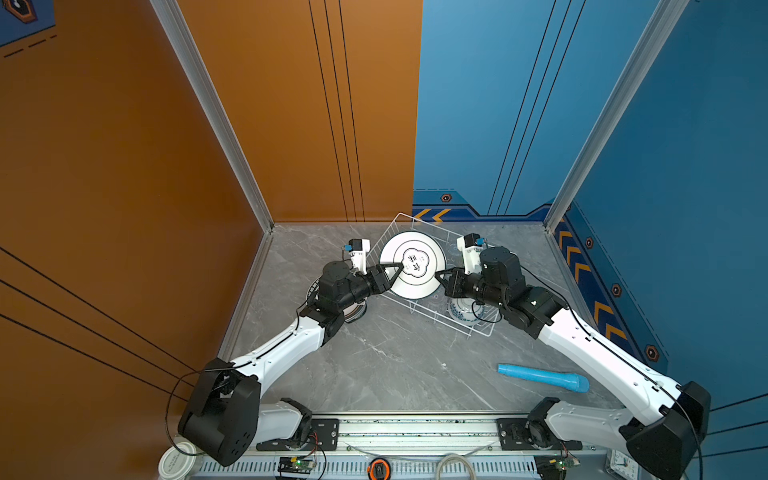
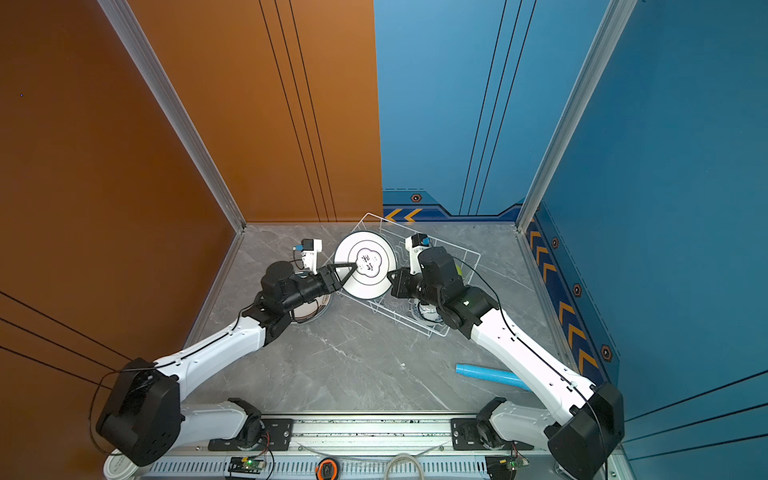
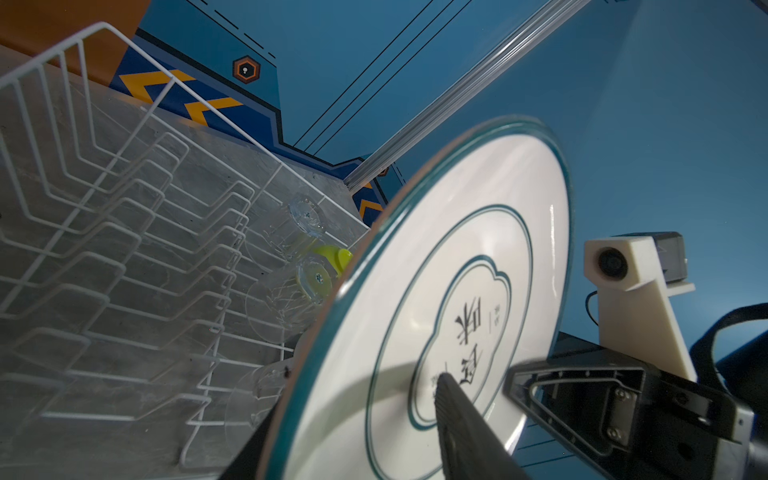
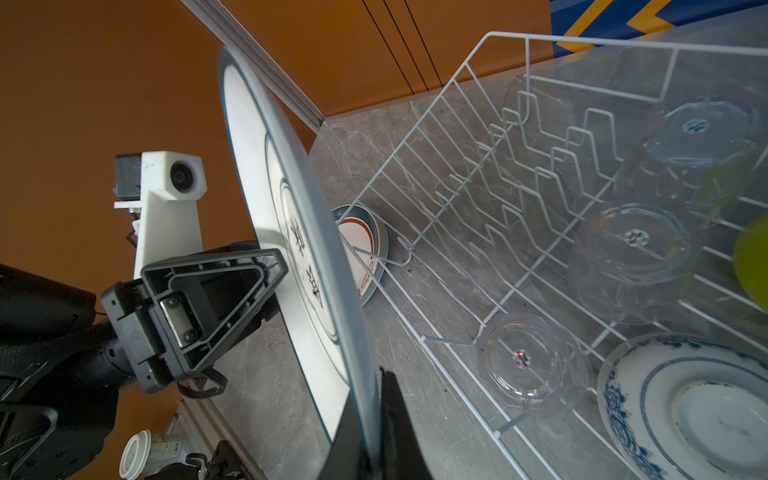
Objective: Unload the mixed dishes from the dish rack
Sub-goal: 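Raise the white plate while the left gripper reaches and closes on its rim, then open the right gripper and carry the plate with the left gripper onto the stack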
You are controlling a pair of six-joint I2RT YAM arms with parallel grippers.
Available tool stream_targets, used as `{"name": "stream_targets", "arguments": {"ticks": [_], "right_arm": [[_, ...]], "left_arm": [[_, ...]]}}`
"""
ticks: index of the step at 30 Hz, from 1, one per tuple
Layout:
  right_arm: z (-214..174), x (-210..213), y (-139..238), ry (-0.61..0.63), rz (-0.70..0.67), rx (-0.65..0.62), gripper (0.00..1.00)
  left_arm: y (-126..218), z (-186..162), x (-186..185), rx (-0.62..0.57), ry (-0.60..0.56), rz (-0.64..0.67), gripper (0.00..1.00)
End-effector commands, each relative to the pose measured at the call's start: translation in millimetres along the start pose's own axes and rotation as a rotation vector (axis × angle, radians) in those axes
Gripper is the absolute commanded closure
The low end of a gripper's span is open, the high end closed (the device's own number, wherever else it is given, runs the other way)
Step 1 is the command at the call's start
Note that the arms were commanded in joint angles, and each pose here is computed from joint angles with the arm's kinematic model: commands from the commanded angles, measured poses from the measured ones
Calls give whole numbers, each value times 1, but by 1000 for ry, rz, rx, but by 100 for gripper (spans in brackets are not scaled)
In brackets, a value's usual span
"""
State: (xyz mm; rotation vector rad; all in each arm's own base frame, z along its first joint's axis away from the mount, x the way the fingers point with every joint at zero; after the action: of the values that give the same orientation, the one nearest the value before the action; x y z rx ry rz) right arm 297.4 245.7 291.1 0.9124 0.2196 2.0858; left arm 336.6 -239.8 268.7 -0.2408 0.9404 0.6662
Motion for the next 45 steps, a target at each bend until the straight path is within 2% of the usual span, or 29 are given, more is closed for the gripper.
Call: {"name": "stream_targets", "arguments": {"ticks": [1, 2, 4, 5, 11, 12, 15, 19, 23, 25, 29, 34, 37, 45], "right_arm": [[11, 11, -4, -6, 57, -26, 100], [11, 10, -4, -8, 59, -25, 100], [11, 8, -6, -16, 62, -22, 98], [12, 9, -7, -19, 68, -22, 97], [13, 7, -8, -31, 83, -20, 96], [12, 7, -8, -32, 82, -20, 92], [14, 5, -6, -26, 76, -31, 63], [19, -2, -1, -21, 47, -62, 40], [24, -5, 1, -12, 37, -73, 37], [24, -8, 1, -10, 25, -76, 28], [23, -23, 0, 15, -49, -77, 19], [10, -54, -3, 58, -207, -28, 15], [0, -70, -6, 72, -283, 12, 11], [-12, -80, -10, 83, -303, 46, 5]], "left_arm": [[2, 4, -26, 4, -51, -94, 62], [2, 3, -26, 5, -50, -92, 70], [2, 3, -23, 2, -42, -84, 95], [2, 2, -21, 4, -39, -81, 100], [0, 4, -18, 2, -31, -73, 100], [1, 5, -17, -1, -25, -69, 100], [4, 9, -6, -9, -5, -4, 100], [16, 16, 13, -46, -16, 114, 100], [34, 30, 25, -108, 3, 178, 100], [46, 40, 32, -154, 29, 210, 100], [83, 56, 58, -261, 85, 316, 100], [148, 59, 112, -375, 184, 571, 100], [175, 58, 130, -423, 238, 629, 100], [212, 55, 153, -471, 273, 766, 100]]}}
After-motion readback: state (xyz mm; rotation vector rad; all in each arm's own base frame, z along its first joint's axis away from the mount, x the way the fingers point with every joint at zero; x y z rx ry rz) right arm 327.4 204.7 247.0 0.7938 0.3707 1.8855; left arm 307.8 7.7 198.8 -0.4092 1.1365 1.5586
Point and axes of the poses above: each gripper's point midway between its finger pads, its own y axis back along the fingers, its own x axis along the line the jaws close on, z = x × y, the point moved 1 cm from there along y, back along the fingers, and after that the axes turned 3 degrees about y, right-handed, at the moved point
